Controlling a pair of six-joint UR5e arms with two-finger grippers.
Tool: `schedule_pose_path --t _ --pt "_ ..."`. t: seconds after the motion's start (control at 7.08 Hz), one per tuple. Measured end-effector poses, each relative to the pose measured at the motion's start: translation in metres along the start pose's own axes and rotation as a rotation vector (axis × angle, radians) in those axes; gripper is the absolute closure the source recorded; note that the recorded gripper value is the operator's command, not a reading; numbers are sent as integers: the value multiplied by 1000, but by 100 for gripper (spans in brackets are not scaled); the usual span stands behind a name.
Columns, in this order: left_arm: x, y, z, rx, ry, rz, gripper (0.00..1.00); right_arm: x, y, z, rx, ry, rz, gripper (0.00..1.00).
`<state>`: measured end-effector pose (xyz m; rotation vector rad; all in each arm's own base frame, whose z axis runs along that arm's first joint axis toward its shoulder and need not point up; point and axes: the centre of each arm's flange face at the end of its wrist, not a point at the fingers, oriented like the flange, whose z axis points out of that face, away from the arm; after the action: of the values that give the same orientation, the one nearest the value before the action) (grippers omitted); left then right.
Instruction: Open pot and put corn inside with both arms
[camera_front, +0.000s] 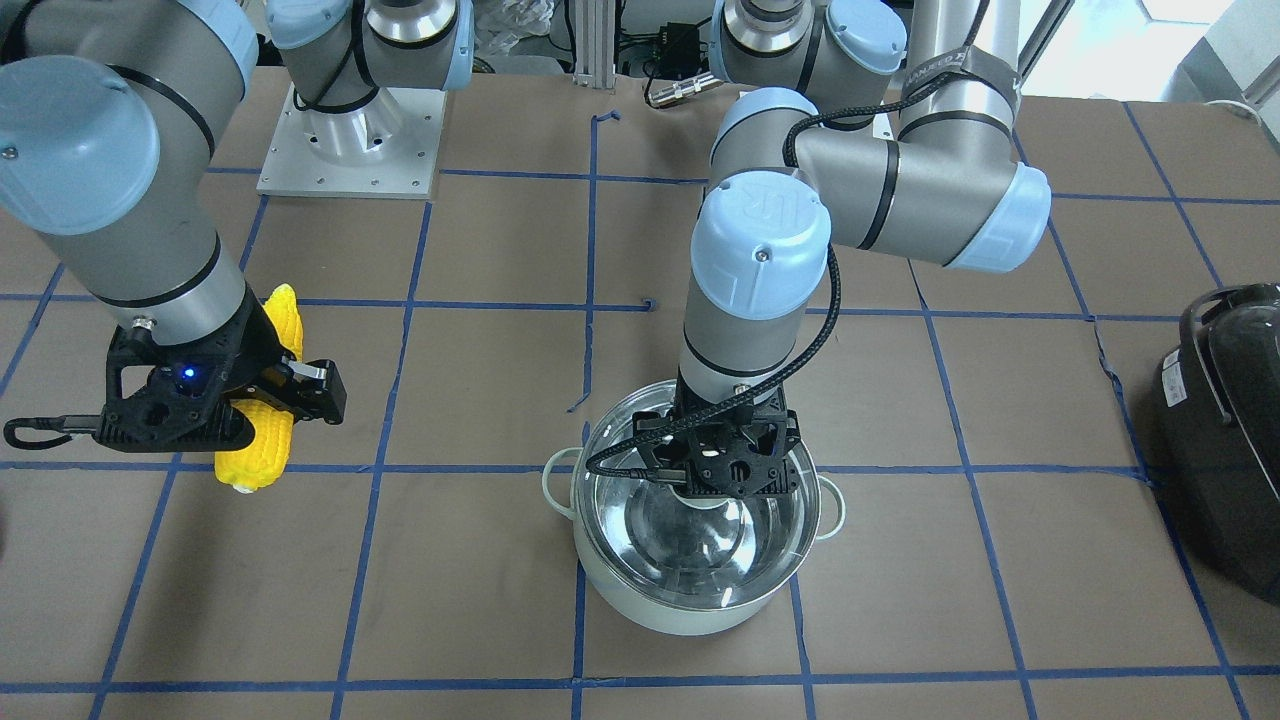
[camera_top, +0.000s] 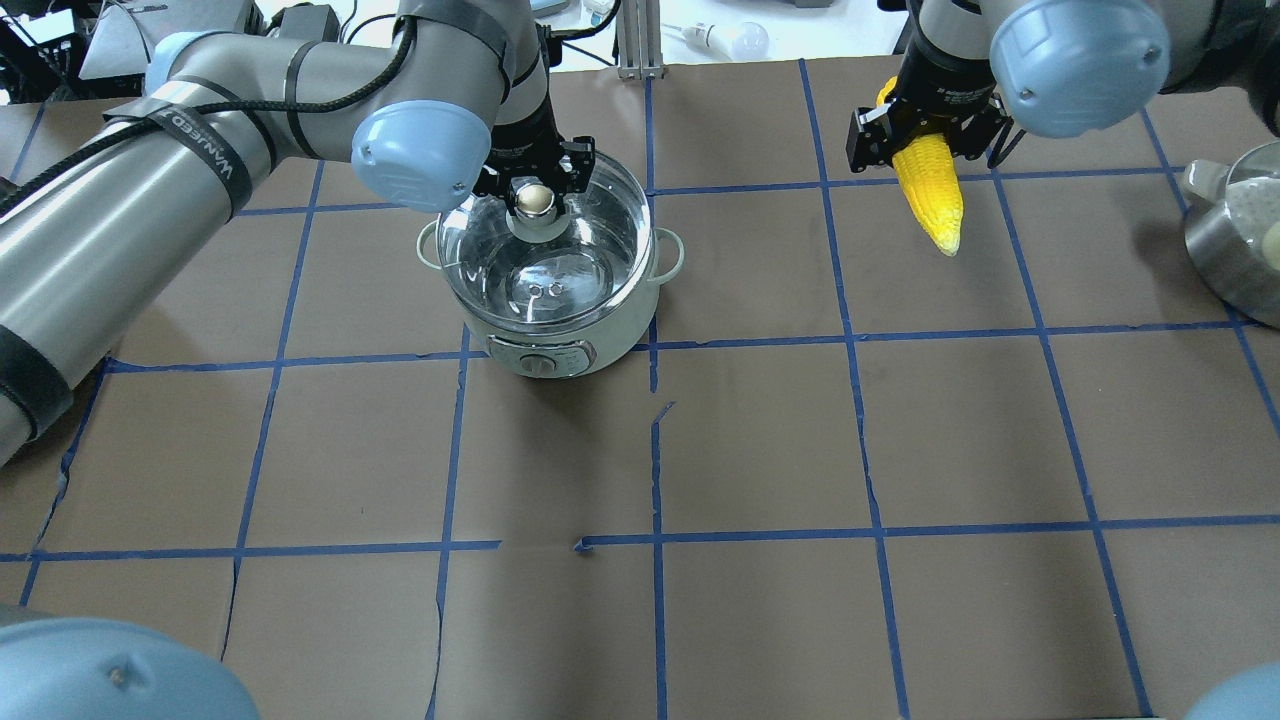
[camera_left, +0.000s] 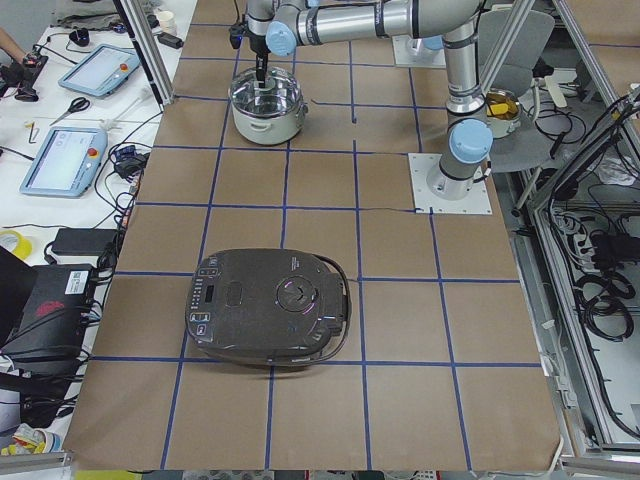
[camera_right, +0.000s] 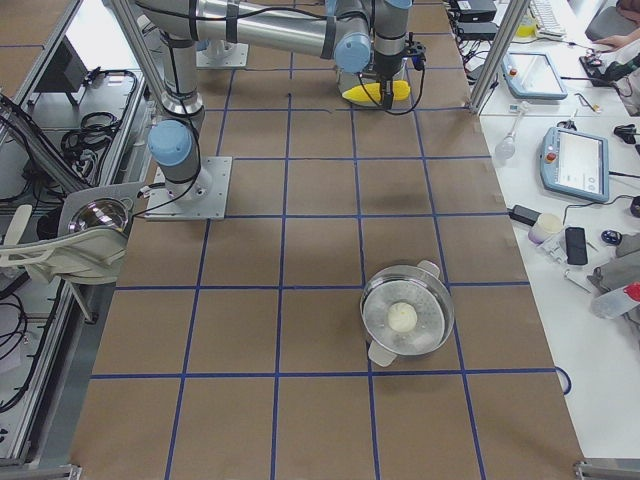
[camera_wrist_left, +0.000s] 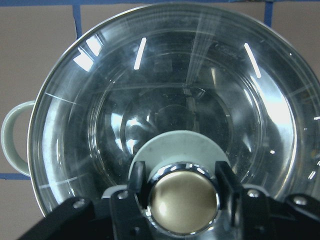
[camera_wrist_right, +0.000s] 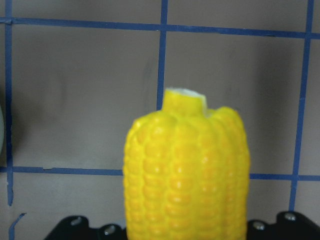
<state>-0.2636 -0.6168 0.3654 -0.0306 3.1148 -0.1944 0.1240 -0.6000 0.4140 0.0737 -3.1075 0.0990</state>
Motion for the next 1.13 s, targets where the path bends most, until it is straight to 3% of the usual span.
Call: schedule_pose_path --t 0.42,1.13 --pt "-85 -36 -18 0 -5 -59 96 -3 0 -1 5 -2 -2 100" --pt "-265 -56 17 -68 -24 161 100 -88 3 3 63 -16 52 100"
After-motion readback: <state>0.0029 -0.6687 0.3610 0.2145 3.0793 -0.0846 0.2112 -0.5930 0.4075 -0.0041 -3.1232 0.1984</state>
